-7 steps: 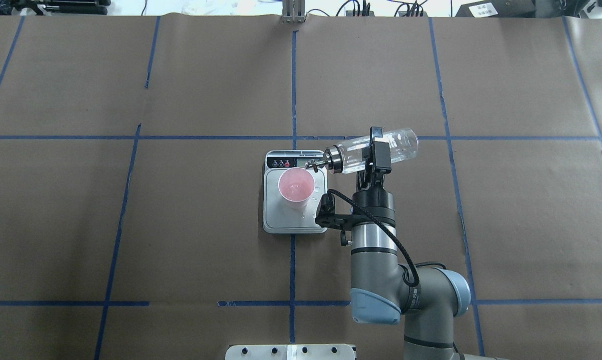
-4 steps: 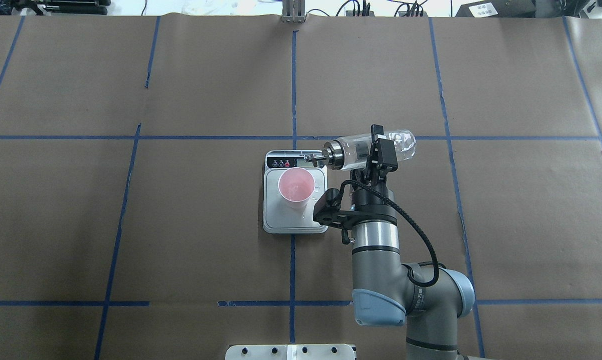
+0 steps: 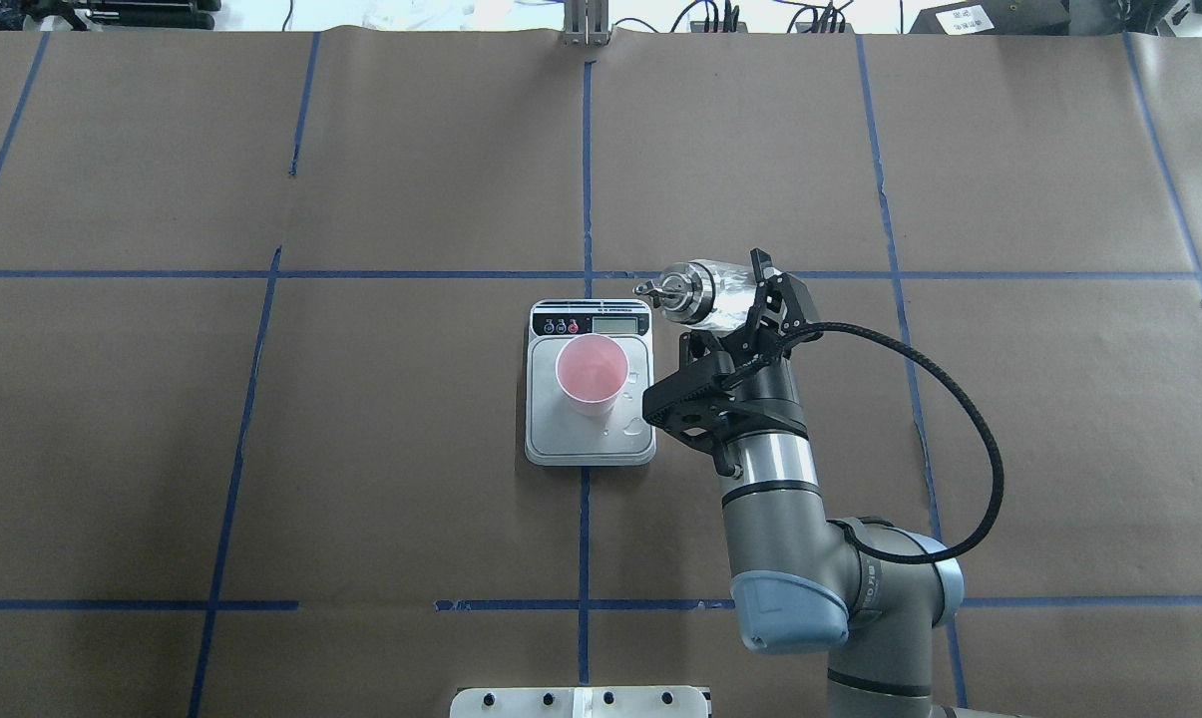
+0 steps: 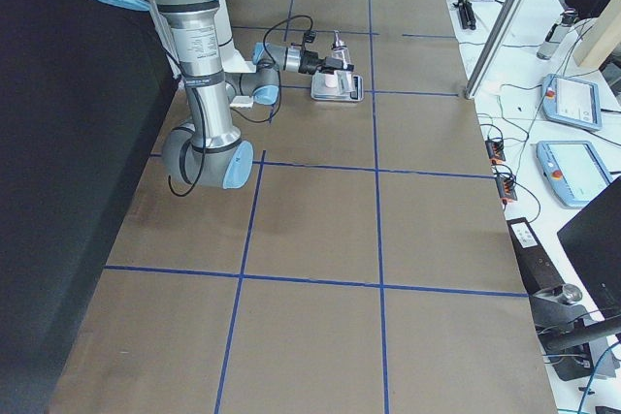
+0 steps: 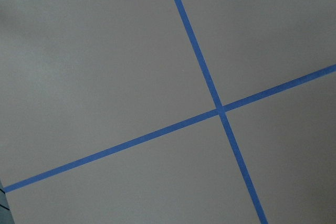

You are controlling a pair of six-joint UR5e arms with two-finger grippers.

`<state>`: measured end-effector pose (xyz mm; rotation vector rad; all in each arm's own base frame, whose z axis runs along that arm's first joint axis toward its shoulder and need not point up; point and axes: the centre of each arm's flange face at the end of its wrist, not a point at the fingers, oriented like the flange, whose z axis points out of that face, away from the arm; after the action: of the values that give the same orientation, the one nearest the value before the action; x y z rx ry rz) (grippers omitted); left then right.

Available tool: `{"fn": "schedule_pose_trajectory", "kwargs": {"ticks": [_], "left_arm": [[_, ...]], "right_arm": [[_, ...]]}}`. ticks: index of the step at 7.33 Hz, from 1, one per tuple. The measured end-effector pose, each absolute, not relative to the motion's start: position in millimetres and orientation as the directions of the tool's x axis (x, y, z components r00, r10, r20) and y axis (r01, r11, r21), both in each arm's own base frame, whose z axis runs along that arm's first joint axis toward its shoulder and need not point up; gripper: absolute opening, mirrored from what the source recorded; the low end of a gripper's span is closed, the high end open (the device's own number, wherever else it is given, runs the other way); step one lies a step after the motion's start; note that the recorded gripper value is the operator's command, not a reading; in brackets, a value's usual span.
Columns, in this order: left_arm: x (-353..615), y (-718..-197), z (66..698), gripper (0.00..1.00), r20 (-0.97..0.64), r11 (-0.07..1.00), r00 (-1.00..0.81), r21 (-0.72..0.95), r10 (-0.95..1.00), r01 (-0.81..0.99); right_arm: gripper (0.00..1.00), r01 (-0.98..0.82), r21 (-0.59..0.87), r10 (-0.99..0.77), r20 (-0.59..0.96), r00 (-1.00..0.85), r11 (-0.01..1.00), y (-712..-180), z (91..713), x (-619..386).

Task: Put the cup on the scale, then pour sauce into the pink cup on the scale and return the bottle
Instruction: 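Turn the bottle upright and carry it back with the right gripper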

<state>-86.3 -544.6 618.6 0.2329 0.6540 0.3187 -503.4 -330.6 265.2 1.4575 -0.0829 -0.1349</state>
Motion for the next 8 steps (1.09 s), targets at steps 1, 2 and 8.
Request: {"fn": "schedule_pose_trajectory", "kwargs": {"ticks": [1, 2, 8], "left_arm": [[-86.4, -545.3, 613.9, 1.0, -0.553, 0.923, 0.749, 0.318, 0.365, -0.216], [-86.6, -545.6, 609.7, 1.0, -0.55, 0.921, 0.749, 0.324, 0.369, -0.216], [-88.2, -540.2, 590.3, 1.0, -0.534, 0.912, 0.755, 0.35, 0.381, -0.213]], "right_arm": [[0.0, -0.053, 0.99, -0.145, 0.072, 0.987, 0.133, -339.9, 268.9, -498.0], [0.0, -0.131, 0.977, -0.151, 0.157, 0.976, 0.169, -354.0, 278.7, -489.1], [0.0, -0.553, 0.698, -0.03, 0.632, 0.774, 0.455, -423.0, 361.0, -400.1]]}}
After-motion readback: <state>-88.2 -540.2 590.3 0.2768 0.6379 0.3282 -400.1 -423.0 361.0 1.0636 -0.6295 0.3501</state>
